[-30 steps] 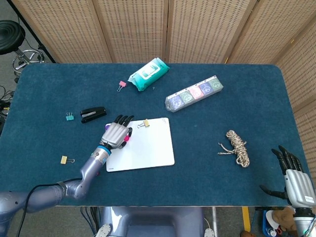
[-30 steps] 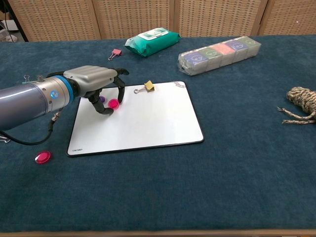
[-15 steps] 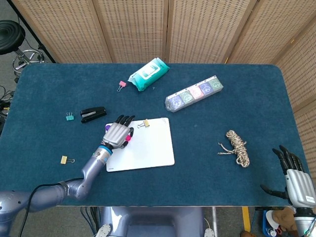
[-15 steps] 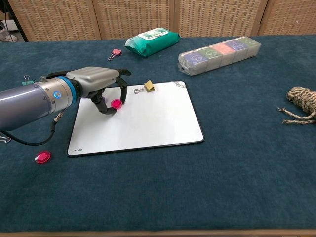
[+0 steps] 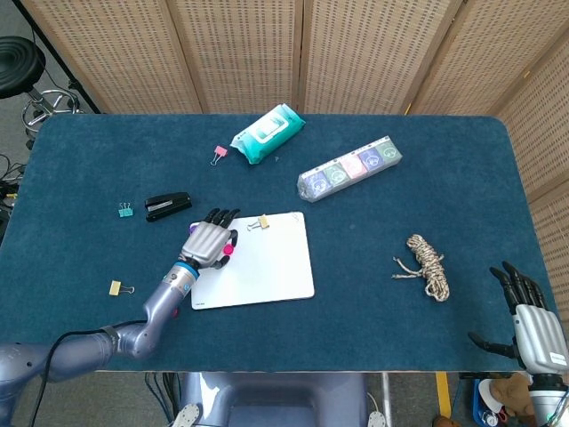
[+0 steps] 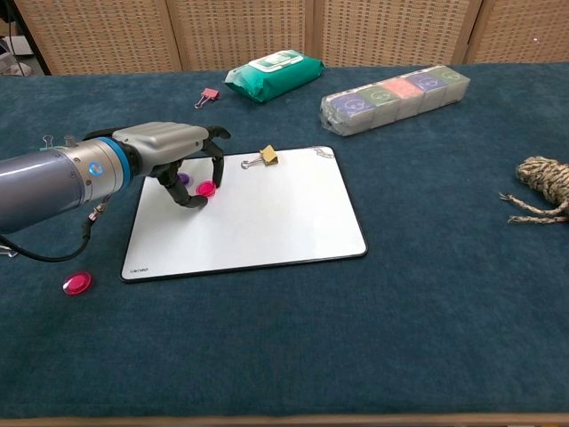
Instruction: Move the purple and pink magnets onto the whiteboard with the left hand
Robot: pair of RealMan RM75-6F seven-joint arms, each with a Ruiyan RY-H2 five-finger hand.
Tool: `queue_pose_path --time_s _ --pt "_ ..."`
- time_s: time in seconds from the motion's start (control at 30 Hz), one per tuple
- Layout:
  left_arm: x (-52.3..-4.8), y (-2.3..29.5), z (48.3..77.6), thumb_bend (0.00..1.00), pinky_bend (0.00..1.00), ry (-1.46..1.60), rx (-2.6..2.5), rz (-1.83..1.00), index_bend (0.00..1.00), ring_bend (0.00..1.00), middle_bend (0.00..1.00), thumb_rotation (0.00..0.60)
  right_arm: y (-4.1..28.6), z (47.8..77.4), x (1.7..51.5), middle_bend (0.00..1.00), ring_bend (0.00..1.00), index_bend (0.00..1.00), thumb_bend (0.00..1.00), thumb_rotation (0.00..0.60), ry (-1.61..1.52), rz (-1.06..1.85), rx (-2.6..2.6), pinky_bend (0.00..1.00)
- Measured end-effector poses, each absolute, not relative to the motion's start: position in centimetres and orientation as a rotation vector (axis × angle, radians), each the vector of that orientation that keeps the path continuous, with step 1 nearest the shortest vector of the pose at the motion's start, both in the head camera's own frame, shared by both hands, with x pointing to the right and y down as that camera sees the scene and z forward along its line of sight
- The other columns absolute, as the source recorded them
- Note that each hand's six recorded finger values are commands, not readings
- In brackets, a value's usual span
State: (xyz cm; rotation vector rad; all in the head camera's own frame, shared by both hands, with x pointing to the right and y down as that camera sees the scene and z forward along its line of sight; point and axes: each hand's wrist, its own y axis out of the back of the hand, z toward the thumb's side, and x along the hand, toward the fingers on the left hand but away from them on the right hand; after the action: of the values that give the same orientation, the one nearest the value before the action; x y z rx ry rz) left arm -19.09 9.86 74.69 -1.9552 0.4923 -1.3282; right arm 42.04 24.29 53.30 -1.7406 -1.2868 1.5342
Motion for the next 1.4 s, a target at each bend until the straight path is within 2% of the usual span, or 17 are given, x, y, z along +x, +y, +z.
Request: queue_pose_path --time_s 0.83,1.13,1.4 --pt "-19.6 9.5 73.6 0.3 0.0 0.512 -1.937 -1.313 0.39 0.0 0.0 0.6 24.3 53.2 42.0 0.0 0.0 0.09 0.0 0.6 -1.288 1.529 -1.745 0.0" --pt "-20.2 9.0 70.8 0.3 0.0 0.546 -1.955 -1.253 0.39 0.0 0.0 0.6 24.4 53.2 41.8 0.0 0.0 0.09 0.0 0.6 -1.281 1.528 -1.749 0.0" --pt "-23.9 11.3 67.0 0.27 0.0 0.488 -1.969 -1.171 0.38 0.0 0.0 0.6 24.6 53.2 41.5 0.0 0.0 0.09 0.0 0.6 -1.271 1.522 -1.756 0.0"
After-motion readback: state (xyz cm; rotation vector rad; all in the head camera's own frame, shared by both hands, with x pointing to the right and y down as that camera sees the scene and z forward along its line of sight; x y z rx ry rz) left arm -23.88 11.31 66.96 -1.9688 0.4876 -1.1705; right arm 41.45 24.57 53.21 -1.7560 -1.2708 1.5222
